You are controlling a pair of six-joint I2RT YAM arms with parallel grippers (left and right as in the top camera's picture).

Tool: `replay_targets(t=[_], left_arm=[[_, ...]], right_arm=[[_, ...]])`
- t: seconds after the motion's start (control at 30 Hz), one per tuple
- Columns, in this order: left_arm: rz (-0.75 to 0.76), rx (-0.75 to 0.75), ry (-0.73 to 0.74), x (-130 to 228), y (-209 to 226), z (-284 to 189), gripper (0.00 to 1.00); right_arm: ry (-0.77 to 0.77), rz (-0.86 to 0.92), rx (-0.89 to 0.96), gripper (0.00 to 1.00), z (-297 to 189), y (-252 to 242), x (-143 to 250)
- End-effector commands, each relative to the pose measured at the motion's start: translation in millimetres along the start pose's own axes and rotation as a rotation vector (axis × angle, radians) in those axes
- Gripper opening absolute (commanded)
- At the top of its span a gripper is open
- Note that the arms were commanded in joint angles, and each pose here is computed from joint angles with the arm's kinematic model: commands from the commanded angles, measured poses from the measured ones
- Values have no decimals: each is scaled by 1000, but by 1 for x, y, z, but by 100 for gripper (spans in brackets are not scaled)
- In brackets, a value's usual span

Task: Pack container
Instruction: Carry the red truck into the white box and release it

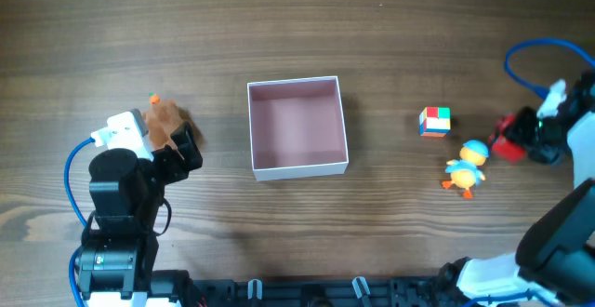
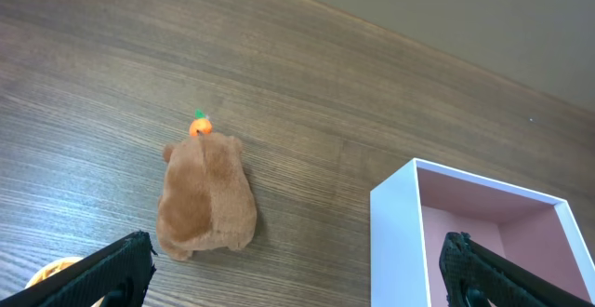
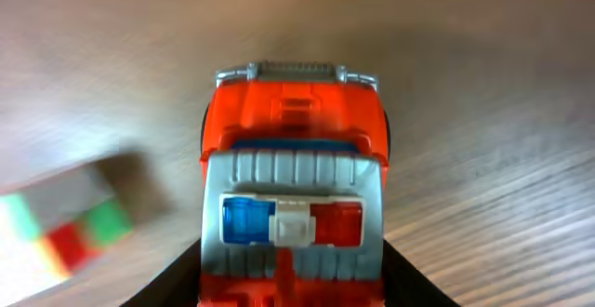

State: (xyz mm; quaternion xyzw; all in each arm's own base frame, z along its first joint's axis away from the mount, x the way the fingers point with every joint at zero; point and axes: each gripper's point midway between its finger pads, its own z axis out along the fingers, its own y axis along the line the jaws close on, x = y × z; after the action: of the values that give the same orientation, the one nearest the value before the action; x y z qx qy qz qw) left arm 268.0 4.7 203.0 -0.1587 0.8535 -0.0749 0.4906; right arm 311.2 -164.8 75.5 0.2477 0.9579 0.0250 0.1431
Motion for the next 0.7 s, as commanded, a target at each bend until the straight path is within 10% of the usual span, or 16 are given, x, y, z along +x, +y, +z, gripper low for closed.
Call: replay_targets(t=[0.0,0.13,0.27,0.67], left_arm=[[-16,0,-35,-12,-1,-6,100],[-16,-1,-32,-11,-1,-5,100],[-17,-1,-31,-11,-1,-5,100],[-16,-12,-2,-4,2,-5,100]], right_arm=[[-299,-281,-120,4,-115,100,-51],[-438,-591,-218,4,-190,221,-15],[-338,-538,-383,4,-187,311,50],[78,-534,-186,4,-8,379,150]])
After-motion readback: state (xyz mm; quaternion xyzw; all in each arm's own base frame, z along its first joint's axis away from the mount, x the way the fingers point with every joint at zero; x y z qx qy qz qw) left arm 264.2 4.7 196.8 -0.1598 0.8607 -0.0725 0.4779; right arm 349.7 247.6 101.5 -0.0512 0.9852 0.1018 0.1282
